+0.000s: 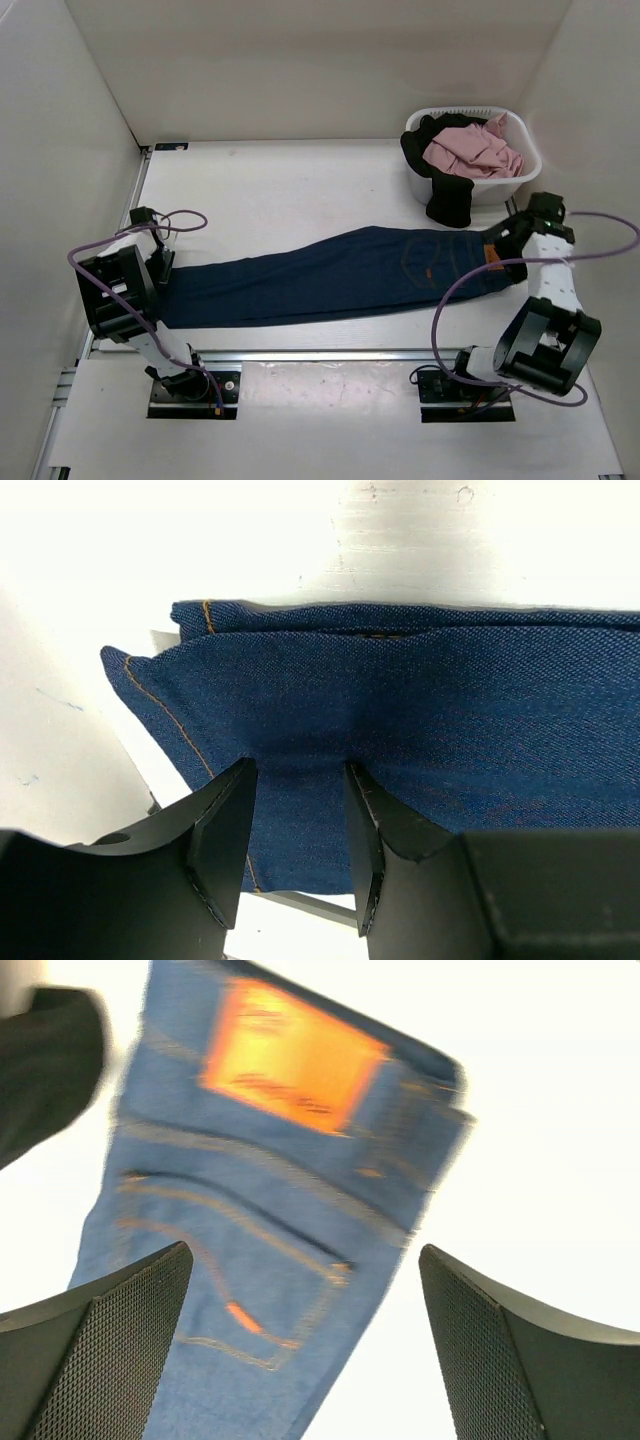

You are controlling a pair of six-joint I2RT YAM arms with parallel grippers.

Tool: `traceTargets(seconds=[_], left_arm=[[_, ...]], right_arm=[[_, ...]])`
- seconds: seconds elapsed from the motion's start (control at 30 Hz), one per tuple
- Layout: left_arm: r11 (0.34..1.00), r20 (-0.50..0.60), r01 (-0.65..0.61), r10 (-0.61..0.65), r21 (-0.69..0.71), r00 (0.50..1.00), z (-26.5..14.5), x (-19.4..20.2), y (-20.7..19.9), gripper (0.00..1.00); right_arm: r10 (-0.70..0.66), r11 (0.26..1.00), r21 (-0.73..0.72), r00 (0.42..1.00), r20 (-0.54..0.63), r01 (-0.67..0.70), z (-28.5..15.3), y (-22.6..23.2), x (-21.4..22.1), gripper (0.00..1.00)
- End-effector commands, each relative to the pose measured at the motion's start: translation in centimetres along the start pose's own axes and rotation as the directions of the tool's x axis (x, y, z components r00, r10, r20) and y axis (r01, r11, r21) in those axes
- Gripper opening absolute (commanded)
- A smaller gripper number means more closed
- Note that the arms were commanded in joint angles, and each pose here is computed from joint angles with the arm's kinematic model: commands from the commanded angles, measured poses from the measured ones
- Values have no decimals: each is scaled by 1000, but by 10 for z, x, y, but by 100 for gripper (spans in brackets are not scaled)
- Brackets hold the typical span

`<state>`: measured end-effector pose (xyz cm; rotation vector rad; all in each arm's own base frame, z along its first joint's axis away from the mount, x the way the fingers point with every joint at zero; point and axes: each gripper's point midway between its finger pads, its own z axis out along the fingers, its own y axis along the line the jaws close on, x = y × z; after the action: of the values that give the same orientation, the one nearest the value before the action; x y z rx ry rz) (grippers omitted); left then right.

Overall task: Fold and stack the trousers
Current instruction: Fold the trousers

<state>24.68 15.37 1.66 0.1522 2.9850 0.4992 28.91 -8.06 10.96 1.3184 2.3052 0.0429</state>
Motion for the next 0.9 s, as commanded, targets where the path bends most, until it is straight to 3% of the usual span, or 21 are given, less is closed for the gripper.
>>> traceTargets(seconds=[0.0,0.17,0.3,0.43,0.53,0.57,0.63,0.67,0.87], left_arm=[[998,10,17,-18,66,1000,5,4,-19,52],[998,19,1,-2,62,1000,4,1,-16,53],[999,14,-6,5,32,1000,1,4,-11,53],[1000,21,-12,12,18,1000,-3,6,-9,53],[1000,16,-12,12,8,1000,-5,8,-7,53],[1000,16,-12,12,8,1000,-5,8,-7,53],[1000,8,-14,14,12,1000,-5,10,-8,53],[1000,16,-12,12,8,1000,-7,9,-7,53],[999,14,-31,31,14,999,-11,9,-11,53]], right_arm=[[54,998,47,990,-127,-48,11,-38,28,99],[56,998,6,987,-153,-56,41,-42,23,99],[130,989,-52,984,-124,-137,74,-34,10,99],[183,983,3,972,-145,-184,95,-45,16,93],[197,980,22,963,-184,-196,105,-50,30,65],[209,978,32,959,-193,-206,105,-52,35,46],[232,973,54,953,-193,-226,108,-61,41,21],[239,971,49,954,-181,-234,106,-62,37,1],[169,986,37,979,-114,-166,85,-59,19,0]])
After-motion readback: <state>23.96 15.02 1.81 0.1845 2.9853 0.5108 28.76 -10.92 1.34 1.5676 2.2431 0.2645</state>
